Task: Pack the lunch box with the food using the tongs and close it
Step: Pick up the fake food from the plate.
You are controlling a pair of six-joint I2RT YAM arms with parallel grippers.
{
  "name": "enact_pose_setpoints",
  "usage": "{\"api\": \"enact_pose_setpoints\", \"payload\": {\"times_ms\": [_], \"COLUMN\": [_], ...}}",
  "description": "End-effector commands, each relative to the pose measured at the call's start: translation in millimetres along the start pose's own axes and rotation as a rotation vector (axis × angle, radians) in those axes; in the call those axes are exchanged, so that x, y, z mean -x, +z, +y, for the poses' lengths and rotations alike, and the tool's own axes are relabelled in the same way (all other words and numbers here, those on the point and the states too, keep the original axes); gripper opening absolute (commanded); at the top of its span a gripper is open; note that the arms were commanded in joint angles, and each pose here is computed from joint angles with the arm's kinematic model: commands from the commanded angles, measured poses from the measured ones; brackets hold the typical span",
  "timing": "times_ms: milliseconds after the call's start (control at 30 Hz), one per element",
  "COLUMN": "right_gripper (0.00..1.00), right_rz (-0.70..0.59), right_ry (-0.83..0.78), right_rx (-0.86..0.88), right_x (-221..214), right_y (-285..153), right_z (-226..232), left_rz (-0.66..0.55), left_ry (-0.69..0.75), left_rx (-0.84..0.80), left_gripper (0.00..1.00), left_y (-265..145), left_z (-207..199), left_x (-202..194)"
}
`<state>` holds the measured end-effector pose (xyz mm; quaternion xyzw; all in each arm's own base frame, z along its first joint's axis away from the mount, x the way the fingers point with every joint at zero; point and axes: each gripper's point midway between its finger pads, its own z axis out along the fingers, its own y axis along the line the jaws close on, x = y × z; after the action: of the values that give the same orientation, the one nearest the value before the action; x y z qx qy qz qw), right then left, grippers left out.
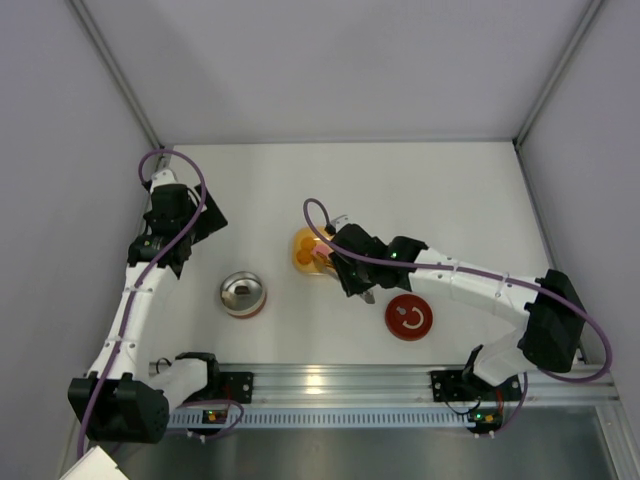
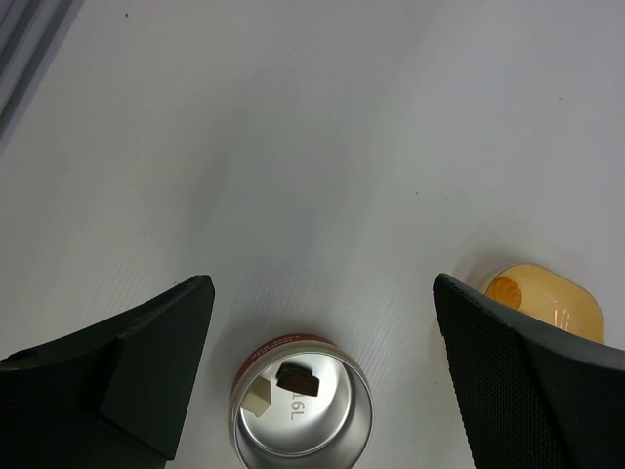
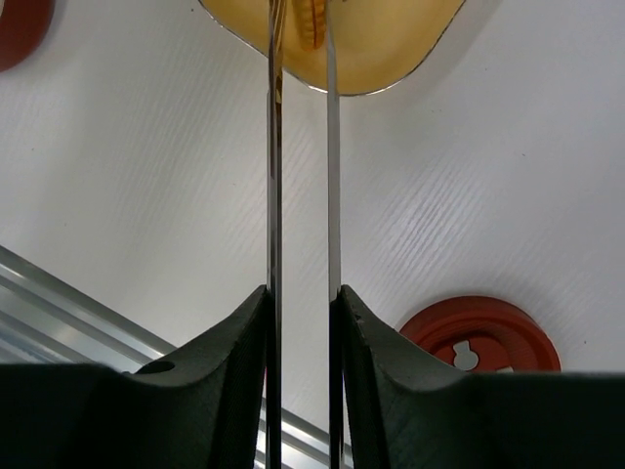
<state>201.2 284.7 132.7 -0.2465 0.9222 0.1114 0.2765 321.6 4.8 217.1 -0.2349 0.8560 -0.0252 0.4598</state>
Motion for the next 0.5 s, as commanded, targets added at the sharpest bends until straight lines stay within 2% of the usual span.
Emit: {"api": "enact_pose_setpoints", "payload": {"times_ms": [0,167,467], "right_gripper": [0.3,0.21,0.15], "right_rz": [-0.064,-0.071,-0.191], "right_ry": [0.009,0.014,0.038], "right_rx": [0.029,0.027,0.02], "right_x": [25.9,28.3,67.8], "right_y": [-4.2,-4.4,-32.3], "right_z": [7.0,7.3,7.8], "left_rz": [-0.04,-0.038,-0.037], "left_ry": [-0.003,-0.003,-0.006], "left_rx": [-0.016,-0.013,-0.014], "left_gripper": [0.99,0.99,0.99], "left_y": [2.9,3.3,3.6], "left_z": [-2.6,-2.2,-2.5], "left_x": [10.4,9.9,9.5]}}
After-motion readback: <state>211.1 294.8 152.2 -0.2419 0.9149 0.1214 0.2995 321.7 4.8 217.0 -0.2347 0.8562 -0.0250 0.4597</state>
